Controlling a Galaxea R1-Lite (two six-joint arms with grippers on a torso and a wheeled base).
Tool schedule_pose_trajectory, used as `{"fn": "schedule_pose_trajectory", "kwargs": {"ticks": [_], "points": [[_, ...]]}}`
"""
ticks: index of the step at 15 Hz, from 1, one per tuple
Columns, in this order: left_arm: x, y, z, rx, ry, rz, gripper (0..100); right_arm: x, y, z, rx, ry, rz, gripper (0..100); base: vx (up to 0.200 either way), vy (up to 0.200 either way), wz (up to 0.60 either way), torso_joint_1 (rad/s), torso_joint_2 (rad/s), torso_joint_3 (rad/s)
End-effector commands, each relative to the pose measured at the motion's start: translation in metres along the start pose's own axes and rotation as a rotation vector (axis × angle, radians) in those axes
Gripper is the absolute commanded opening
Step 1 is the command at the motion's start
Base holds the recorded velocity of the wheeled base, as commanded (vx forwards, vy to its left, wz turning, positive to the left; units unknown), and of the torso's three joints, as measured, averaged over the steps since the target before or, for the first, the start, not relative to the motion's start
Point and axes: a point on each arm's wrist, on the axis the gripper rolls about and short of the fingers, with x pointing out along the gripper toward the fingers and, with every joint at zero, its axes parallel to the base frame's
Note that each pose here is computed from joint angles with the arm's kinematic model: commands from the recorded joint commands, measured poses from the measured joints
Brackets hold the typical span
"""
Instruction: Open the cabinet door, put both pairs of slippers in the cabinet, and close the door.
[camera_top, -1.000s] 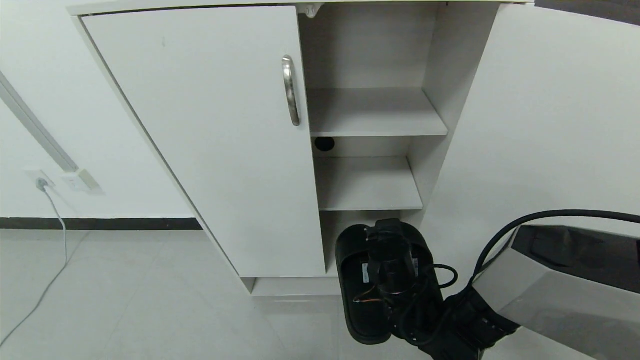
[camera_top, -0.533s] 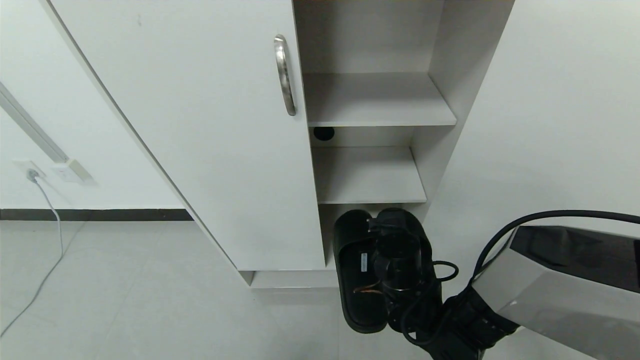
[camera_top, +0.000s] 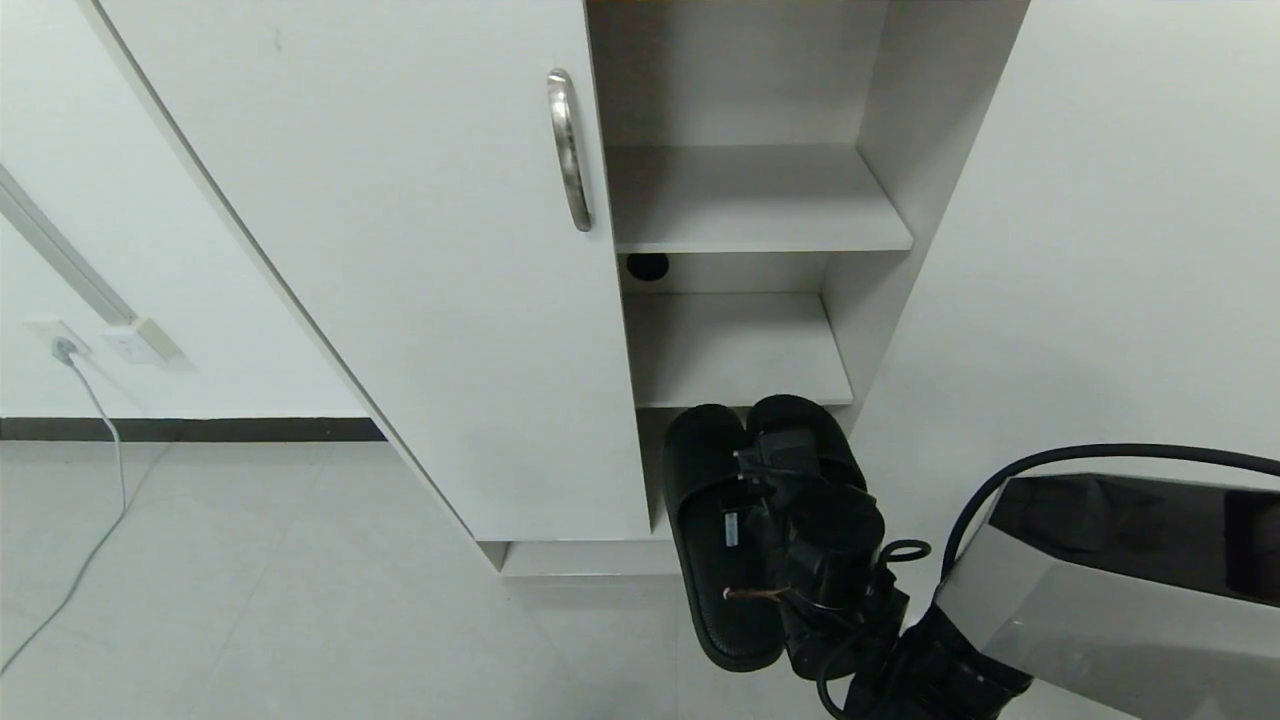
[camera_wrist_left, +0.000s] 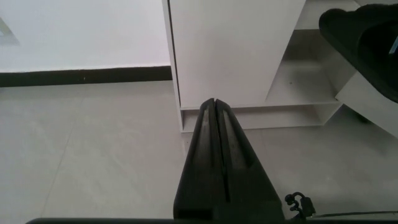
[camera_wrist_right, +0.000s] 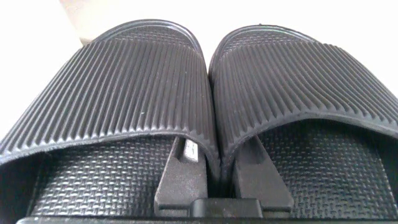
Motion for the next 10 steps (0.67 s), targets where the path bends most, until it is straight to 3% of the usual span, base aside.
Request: {"fn": "schedule_pose_trajectory", "kwargs": {"ticks": [1,6,10], "points": [[0.0001,0.0000,0.0000,0.000,0.002,-0.001,0,0.0017,0.0013,-0.0120,-0.018,0.022,0.000,0,0.000,0.000,0.00,0.000,0.00,0.000],[0.0001,0.0000,0.0000,0.000,0.001,-0.002,0,0.0037,-0.0003,-0.0095,-0.008,0.013,-0.008,0,0.000,0.000,0.00,0.000,0.00,0.000],[0.0001,-0.0001,-0.0001,0.000,0.003,-0.004,0,0.0042,-0.0007,-0.0088,-0.007,0.012,-0.010,0,0.200,0.000,0.00,-0.004,0.00,0.000]]}}
